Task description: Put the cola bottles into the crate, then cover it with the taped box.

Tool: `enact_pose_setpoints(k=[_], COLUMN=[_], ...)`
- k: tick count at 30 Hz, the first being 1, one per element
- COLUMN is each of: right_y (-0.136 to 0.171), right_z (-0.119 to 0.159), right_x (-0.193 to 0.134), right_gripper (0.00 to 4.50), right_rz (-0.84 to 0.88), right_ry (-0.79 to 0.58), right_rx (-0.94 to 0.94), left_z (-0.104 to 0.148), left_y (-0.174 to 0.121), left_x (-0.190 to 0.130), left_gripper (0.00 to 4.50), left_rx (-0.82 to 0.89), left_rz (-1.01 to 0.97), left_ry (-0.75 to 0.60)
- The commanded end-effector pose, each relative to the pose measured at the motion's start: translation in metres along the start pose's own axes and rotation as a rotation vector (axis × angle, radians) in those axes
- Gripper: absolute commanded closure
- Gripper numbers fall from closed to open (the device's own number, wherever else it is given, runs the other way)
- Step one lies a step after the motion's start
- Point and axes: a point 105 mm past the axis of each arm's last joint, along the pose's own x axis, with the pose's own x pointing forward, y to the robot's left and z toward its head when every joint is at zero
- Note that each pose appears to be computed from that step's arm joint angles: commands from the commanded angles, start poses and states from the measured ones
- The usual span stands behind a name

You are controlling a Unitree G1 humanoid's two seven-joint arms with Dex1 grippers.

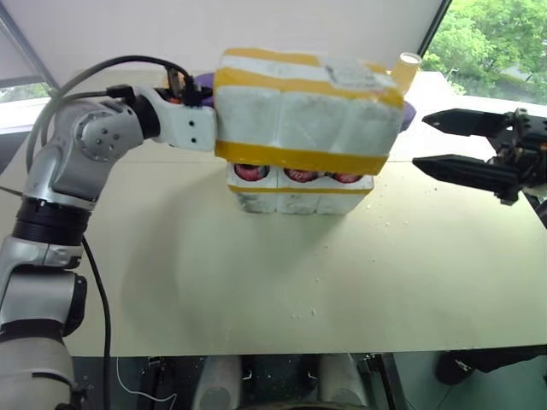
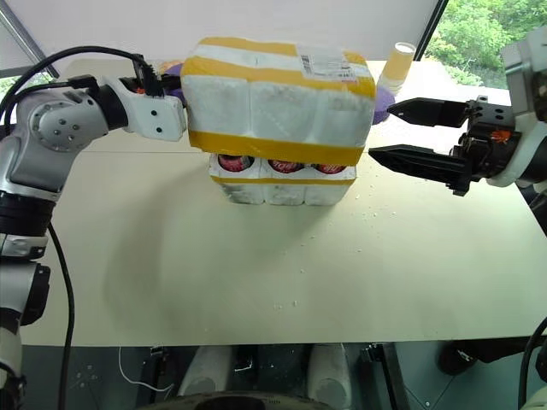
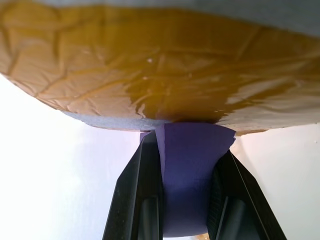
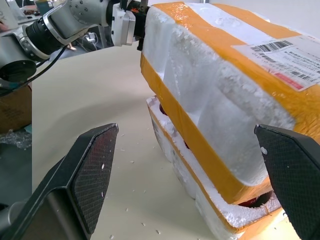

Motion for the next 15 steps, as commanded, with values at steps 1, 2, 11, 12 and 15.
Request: enact_pose_setpoints(k=[1, 2, 11, 12, 15], right_y=[0.002, 0.002, -0.002, -0.002, -0.003], right_z=[0.013, 0.013, 0.011, 0.010, 0.009], right_x=[-0.001, -0.002, -0.003, -0.004, -0.005], right_gripper=[0.00, 0.00, 0.00, 0.00, 0.00], right_rz=[0.000, 0.000, -0.020, -0.021, -0.023], right_ry=[-0.049, -0.054, -0.046, -0.041, -0.034], right_rx=[-0.050, -0.050, -0.047, -0.047, -0.048], left_z=[0.002, 0.002, -0.004, -0.004, -0.008], left_y=[0.017, 0.017, -0.001, -0.004, -0.012], left_x=[-0.010, -0.010, -0.017, -0.018, -0.025], left_gripper=[4.03, 4.03, 1.65, 1.14, 0.70], left_rx=[0.054, 0.054, 0.018, 0.013, -0.001], left_rz=[0.038, 0.036, 0.003, -0.007, -0.034], left_ry=[0.010, 0.010, 0.044, 0.049, 0.065])
